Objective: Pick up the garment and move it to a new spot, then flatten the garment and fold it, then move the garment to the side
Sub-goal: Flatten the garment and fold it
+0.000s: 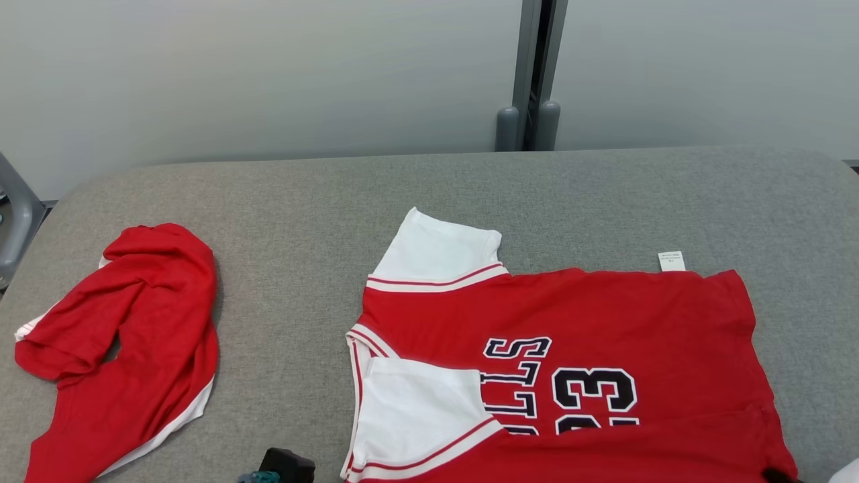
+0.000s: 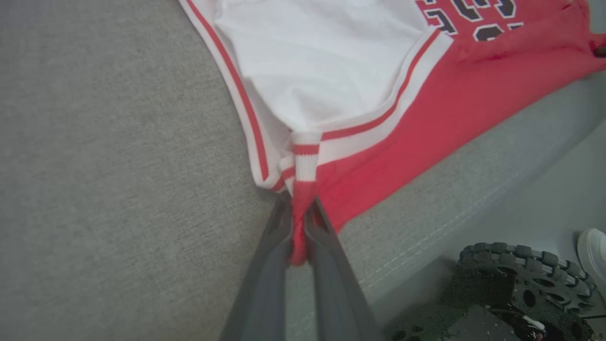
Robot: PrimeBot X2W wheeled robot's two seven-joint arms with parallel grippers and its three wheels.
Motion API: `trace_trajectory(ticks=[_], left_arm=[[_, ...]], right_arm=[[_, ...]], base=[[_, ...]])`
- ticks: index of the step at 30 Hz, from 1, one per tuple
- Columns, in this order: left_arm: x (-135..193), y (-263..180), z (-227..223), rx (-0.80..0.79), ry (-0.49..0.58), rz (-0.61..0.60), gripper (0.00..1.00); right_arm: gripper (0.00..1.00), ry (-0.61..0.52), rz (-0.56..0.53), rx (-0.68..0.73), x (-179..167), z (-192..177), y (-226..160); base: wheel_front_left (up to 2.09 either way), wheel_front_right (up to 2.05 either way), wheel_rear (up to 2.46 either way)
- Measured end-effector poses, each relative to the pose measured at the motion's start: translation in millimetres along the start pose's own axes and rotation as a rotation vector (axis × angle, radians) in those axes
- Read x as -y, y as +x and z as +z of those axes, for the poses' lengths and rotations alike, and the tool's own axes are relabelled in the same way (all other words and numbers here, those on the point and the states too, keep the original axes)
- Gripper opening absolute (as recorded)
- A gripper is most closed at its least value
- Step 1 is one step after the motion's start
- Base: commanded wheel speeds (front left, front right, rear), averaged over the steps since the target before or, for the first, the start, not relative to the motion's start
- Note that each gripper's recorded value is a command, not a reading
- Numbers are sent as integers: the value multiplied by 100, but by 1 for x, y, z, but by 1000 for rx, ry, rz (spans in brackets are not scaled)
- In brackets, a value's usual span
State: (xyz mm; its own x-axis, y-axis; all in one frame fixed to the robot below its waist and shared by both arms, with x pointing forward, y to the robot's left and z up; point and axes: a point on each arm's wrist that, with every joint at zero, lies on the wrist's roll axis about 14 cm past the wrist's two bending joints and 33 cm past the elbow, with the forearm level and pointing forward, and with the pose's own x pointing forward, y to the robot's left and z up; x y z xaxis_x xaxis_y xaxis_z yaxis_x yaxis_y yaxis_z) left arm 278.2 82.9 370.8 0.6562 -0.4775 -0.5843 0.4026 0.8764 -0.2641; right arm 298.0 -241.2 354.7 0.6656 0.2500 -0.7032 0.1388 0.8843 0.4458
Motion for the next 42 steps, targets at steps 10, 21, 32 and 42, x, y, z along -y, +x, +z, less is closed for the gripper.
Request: trace_trajectory(ticks=[10, 21, 32, 42], left_arm=[[5, -12, 0, -8, 2, -1, 100], [-24, -20, 75, 312, -18, 143, 100], [-37, -5, 178, 763, -23, 269, 100], [-42, 19, 158, 673, 2, 277, 100]], right_arm=[[100, 39, 8, 43, 0, 8, -4], [100, -125, -2, 389, -8, 89, -19], [100, -329, 174, 961, -139, 157, -42], [100, -345, 123, 937, -131, 147, -34]], base=[[0, 0, 0], [0, 0, 0], [0, 0, 0], [0, 0, 0]])
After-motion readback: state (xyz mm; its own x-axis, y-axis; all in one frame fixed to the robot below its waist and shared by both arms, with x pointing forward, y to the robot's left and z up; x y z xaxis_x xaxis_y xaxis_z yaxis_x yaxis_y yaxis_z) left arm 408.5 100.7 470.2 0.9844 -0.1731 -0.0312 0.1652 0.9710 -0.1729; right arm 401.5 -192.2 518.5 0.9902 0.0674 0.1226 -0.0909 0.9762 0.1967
